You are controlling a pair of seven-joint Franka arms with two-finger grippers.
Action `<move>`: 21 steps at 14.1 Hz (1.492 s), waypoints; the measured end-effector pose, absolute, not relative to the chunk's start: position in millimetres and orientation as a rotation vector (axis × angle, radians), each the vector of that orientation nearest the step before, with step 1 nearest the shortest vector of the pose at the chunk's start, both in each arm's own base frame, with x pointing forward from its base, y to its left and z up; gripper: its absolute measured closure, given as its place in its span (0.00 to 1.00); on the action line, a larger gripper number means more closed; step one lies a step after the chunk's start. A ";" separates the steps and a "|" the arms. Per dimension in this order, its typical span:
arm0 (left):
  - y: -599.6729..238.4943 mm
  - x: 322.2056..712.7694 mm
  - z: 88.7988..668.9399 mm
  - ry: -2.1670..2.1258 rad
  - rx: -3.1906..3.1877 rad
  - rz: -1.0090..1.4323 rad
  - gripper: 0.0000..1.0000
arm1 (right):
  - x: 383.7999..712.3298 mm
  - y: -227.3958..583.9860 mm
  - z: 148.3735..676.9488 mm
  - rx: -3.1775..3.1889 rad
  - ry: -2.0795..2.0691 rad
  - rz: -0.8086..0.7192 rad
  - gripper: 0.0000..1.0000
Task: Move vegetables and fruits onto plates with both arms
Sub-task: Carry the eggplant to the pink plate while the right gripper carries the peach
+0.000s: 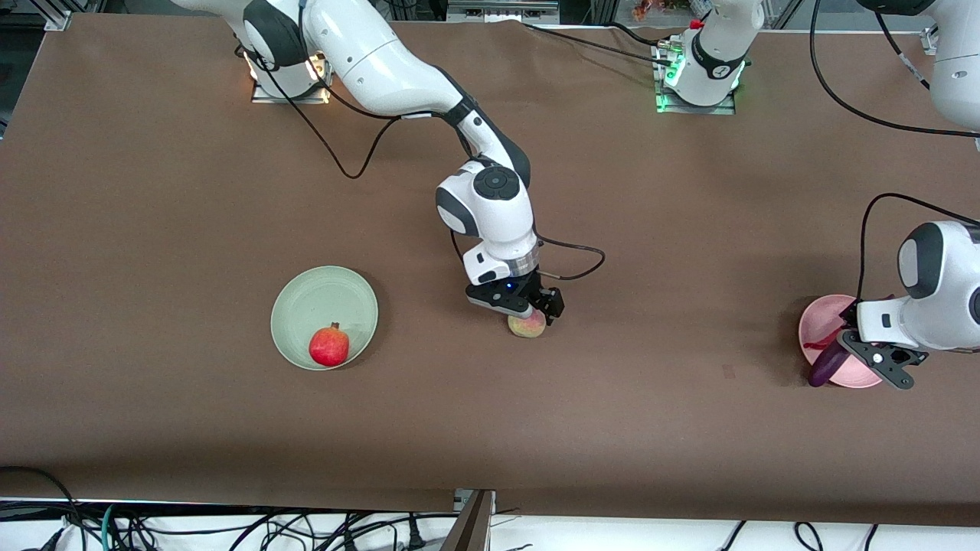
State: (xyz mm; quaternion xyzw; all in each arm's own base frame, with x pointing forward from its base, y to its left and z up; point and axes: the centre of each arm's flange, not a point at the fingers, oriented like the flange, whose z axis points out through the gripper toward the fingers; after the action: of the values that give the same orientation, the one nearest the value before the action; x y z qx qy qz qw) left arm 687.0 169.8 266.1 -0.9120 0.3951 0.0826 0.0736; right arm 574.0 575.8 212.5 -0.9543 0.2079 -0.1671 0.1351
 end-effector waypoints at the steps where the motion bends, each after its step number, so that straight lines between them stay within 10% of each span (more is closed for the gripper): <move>1: 169.3 687.1 266.1 1.188 -2.738 0.248 0.14 | 572.6 575.8 206.0 -2.773 0.601 -0.479 0.01; 3: 167.3 687.6 266.4 1.193 -2.737 0.245 0.00 | 570.5 575.9 196.9 -2.783 0.599 -0.474 0.03; 6: 163.3 688.6 267.1 1.201 -2.736 0.240 0.00 | 573.8 573.7 200.1 -2.787 0.582 -0.488 0.20; 10: 148.9 695.4 282.8 1.194 -2.796 0.167 0.00 | 605.5 538.2 238.8 -2.921 0.471 -0.470 0.20; 17: 67.2 699.0 381.2 1.043 -2.883 0.192 0.00 | 690.7 333.8 346.7 -3.150 0.014 -0.101 0.20; 21: -7.1 690.9 423.6 0.856 -2.955 0.242 0.00 | 679.6 238.0 319.0 -3.153 -0.030 0.038 0.20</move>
State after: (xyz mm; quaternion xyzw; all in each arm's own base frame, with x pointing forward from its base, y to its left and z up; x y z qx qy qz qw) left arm 690.9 -7.1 423.6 -0.9572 0.2774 0.0783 0.0275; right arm 679.6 238.0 319.0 -0.9999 -0.0094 0.0121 -0.0059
